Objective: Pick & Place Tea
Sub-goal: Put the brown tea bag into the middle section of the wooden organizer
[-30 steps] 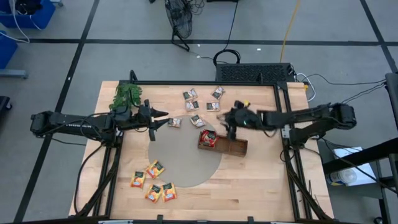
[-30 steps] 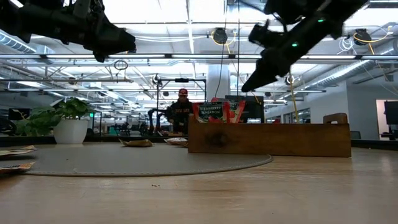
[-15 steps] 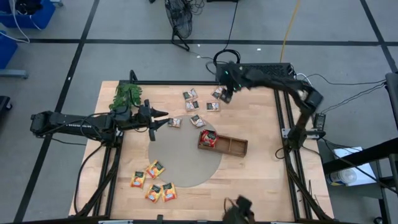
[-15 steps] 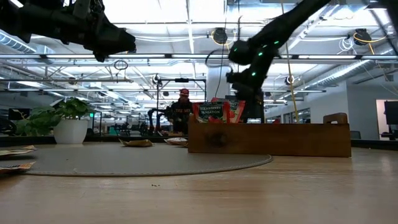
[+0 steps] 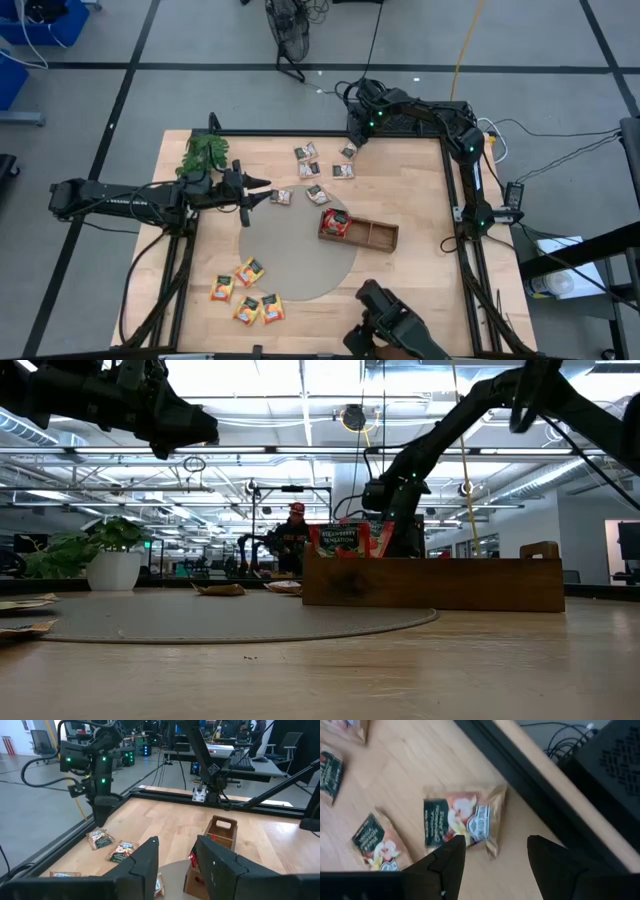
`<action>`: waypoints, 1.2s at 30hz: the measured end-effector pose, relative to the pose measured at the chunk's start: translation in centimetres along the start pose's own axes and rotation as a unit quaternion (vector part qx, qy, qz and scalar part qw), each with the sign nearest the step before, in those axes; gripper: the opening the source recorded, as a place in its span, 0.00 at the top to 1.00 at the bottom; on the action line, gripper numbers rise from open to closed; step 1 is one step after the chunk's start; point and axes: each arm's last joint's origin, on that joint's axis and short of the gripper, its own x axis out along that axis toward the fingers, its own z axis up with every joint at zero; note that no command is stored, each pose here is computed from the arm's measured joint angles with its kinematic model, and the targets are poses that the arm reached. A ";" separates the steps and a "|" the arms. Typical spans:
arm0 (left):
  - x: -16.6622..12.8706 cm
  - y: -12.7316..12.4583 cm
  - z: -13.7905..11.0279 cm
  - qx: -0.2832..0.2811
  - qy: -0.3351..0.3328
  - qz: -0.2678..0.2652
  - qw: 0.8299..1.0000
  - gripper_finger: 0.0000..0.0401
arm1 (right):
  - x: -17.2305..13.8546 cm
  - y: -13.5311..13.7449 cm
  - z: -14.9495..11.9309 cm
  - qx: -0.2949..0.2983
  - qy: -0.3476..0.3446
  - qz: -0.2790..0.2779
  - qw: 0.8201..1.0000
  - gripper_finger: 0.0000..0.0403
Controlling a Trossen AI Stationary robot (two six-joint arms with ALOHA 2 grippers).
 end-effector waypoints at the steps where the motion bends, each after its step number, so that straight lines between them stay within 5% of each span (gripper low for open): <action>1: 0.0 0.0 0.0 0.000 0.000 0.000 1.000 0.66 | 0.0 0.0 0.0 0.000 0.001 0.001 1.000 0.51; 21: 0.0 0.0 0.0 0.000 0.000 0.000 1.000 0.66 | 2.2 1.5 -0.7 -0.003 -0.010 0.004 1.000 0.51; 28: 0.0 0.0 0.0 0.000 0.000 0.000 1.000 0.66 | 2.7 2.7 -0.3 -0.057 -0.025 -0.028 0.998 0.51; 36: 0.0 0.0 0.0 0.000 0.000 0.000 1.000 0.66 | 4.5 2.6 -1.1 -0.058 0.020 -0.036 0.997 0.53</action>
